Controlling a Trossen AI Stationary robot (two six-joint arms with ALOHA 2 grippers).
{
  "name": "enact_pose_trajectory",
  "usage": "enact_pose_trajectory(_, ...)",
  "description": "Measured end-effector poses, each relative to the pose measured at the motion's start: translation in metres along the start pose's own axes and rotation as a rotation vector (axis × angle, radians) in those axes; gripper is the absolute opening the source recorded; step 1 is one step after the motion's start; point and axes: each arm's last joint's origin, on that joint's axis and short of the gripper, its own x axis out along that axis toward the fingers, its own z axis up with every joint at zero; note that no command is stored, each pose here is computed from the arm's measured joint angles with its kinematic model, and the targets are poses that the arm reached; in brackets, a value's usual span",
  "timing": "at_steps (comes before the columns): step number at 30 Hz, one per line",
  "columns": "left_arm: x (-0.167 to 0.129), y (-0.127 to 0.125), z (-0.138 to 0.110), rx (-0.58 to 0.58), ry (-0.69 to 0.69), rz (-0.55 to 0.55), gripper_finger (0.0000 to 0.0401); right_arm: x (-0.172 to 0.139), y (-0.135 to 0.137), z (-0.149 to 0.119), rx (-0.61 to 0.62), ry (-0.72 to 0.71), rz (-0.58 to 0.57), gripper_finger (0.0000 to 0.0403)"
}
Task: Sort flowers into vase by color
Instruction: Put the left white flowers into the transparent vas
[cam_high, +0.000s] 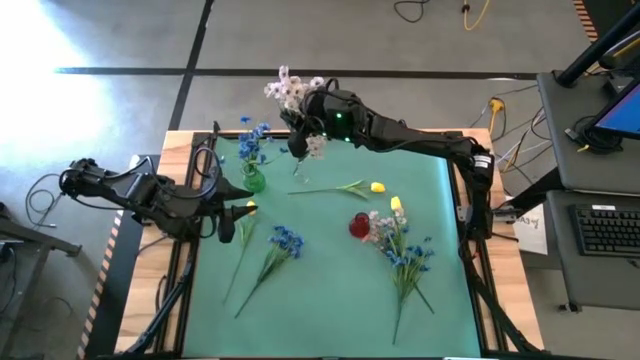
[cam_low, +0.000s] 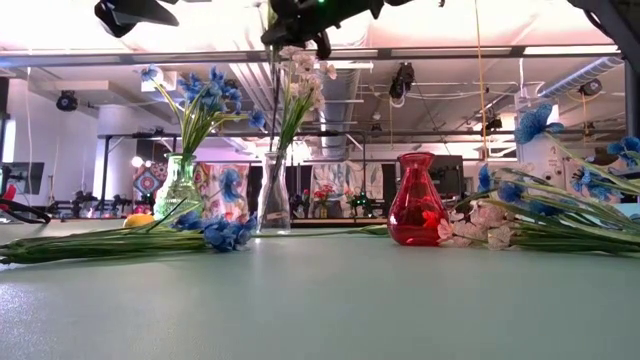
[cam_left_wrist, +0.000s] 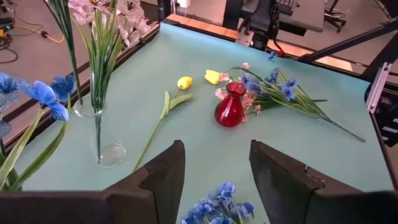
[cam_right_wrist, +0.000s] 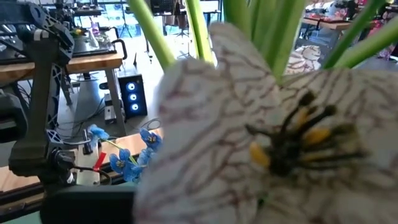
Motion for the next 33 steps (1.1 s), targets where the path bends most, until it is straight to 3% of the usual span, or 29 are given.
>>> enact_pose_trajectory(22,0.0,0.0,0.0,0.003,0.004,0.004,0.0168,0.001,0.0,-0.004,0.049,0.039,-0.001,0.0017)
enact_pose_trajectory(33,0.0,0.0,-0.001,0.004,0.005,0.005,0.0168,0.0,0.0,-0.011,0.04,0.103,-0.003,0.0121)
